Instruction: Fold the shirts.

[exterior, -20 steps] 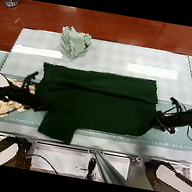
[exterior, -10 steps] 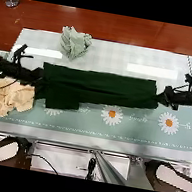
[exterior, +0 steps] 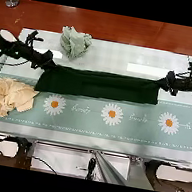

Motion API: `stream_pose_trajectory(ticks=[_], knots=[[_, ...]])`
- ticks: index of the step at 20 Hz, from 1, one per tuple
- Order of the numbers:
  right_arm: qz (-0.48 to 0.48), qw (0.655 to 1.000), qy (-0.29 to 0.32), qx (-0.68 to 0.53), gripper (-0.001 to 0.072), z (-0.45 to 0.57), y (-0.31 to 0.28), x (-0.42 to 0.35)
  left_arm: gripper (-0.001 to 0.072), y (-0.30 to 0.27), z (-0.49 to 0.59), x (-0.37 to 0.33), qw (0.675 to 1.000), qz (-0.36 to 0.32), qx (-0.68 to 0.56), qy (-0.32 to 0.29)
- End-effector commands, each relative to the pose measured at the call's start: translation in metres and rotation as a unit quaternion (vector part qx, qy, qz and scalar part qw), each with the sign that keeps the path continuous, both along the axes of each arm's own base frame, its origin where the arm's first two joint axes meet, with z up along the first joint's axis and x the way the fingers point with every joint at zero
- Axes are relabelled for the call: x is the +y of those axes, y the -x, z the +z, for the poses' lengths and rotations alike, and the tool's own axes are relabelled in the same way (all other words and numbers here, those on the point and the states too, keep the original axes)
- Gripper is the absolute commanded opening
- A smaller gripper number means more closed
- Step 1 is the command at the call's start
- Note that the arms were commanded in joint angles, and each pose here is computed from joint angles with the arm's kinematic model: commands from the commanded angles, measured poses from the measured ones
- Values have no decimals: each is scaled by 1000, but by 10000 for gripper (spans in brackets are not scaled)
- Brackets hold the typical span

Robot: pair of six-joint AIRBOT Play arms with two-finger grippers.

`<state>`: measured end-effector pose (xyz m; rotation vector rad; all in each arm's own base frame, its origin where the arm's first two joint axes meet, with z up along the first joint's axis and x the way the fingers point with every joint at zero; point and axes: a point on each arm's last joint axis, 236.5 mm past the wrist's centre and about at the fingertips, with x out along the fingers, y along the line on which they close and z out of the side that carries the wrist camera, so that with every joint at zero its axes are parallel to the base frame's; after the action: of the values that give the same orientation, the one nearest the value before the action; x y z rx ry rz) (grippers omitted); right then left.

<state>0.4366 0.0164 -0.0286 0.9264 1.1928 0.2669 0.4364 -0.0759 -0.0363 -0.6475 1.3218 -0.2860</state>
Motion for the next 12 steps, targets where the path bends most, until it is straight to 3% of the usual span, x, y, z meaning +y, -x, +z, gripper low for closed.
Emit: stream_pose_trajectory(ticks=[1,3,4,5,6,9,12], knots=[[-17,1000,-15,-6,22,-8,-22,-4,20,-23,-7,3,1000,9,1,2],[-19,1000,-19,-6,23,-19,-25,-4,25,-22,-16,1,1000,-2,4,0],[-18,999,-26,-3,101,-23,-27,0,152,-21,-20,-2,1000,-12,4,-1],[-20,999,-29,1,416,-28,-28,3,505,-21,-21,-5,1000,-16,6,-1],[-16,1000,-26,2,639,-30,-28,4,704,-21,-20,-6,1000,-17,4,-1],[18,1000,-15,-10,628,-6,-18,-14,701,-18,16,25,999,-46,7,-22],[46,997,60,34,628,-14,24,-67,702,-16,66,81,996,2,-33,-84]])
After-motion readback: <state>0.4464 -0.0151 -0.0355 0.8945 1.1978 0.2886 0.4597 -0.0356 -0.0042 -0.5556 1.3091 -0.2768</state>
